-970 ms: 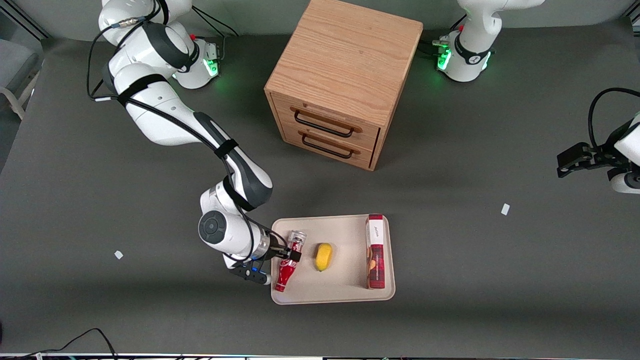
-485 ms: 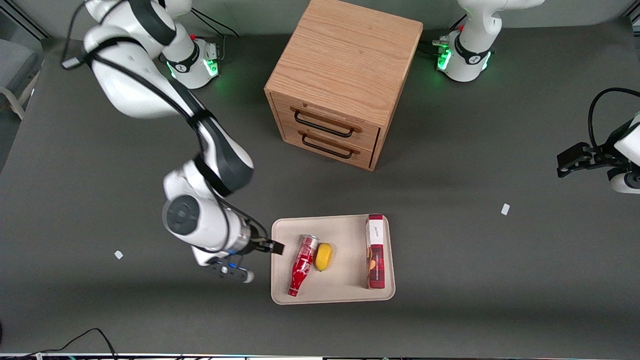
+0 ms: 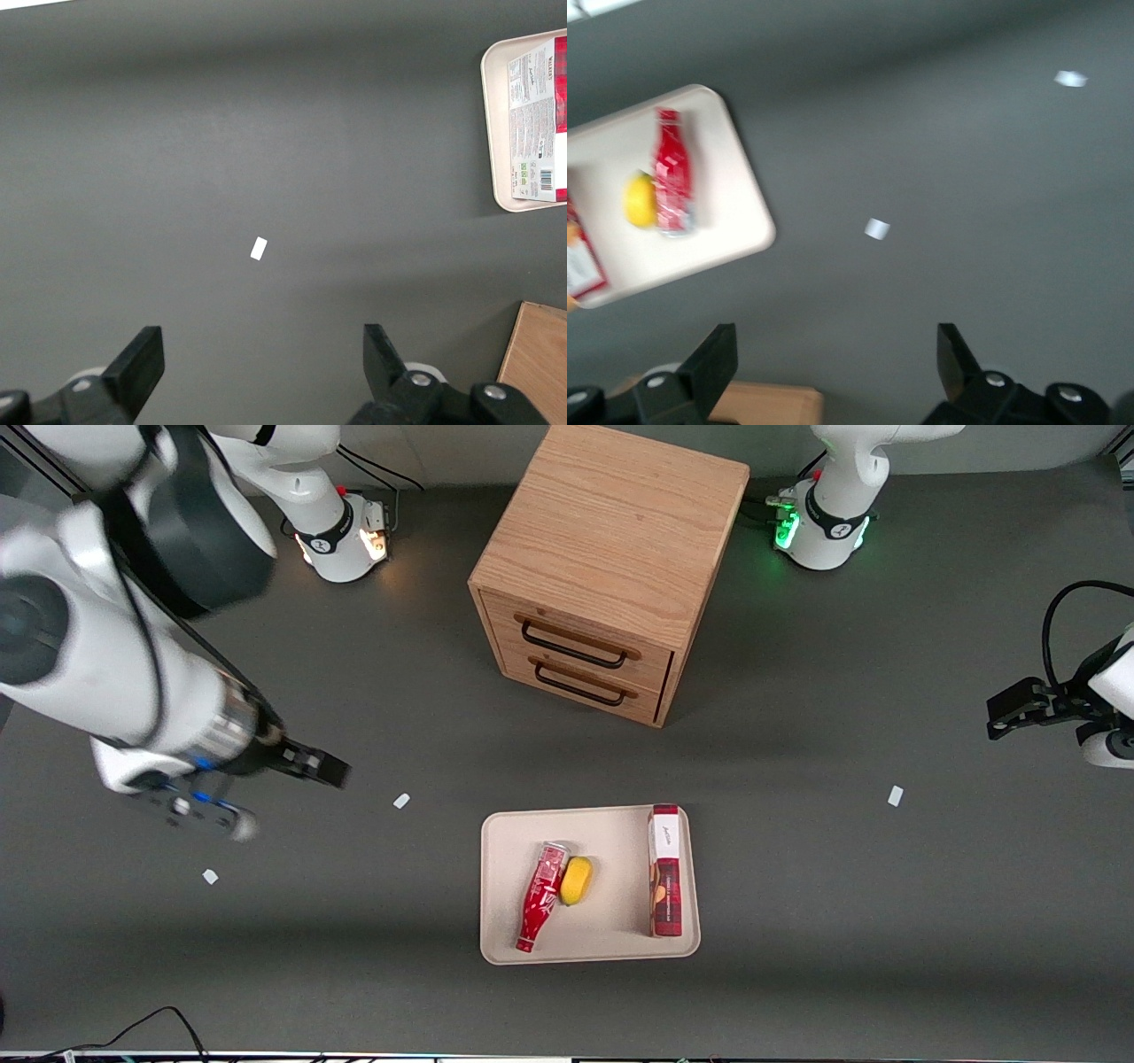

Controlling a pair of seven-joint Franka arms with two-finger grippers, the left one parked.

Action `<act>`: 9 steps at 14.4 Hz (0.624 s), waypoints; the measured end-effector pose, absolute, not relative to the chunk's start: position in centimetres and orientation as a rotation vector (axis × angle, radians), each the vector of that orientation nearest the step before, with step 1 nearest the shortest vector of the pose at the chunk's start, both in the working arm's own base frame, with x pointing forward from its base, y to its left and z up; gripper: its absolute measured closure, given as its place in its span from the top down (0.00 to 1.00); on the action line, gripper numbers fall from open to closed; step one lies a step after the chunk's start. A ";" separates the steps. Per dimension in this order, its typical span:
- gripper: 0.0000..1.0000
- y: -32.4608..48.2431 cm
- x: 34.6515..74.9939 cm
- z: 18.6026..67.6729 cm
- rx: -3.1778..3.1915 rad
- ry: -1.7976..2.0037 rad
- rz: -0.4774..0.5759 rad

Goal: Place coke bottle on tray

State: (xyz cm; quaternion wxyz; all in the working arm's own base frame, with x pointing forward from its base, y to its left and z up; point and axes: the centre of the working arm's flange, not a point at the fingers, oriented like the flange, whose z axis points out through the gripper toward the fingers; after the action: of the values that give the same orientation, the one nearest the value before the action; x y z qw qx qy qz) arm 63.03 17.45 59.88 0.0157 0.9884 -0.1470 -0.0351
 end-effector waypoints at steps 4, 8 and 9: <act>1.00 8.3 57.6 66.9 3.104 -0.457 -0.177; 1.00 4.7 50.6 66.2 3.114 -0.467 -0.147; 1.00 4.9 49.0 65.2 3.113 -0.463 -0.138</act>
State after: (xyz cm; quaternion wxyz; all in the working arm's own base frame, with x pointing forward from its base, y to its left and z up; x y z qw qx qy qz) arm 49.04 4.86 65.21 -0.0044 0.9882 -0.1468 -0.0438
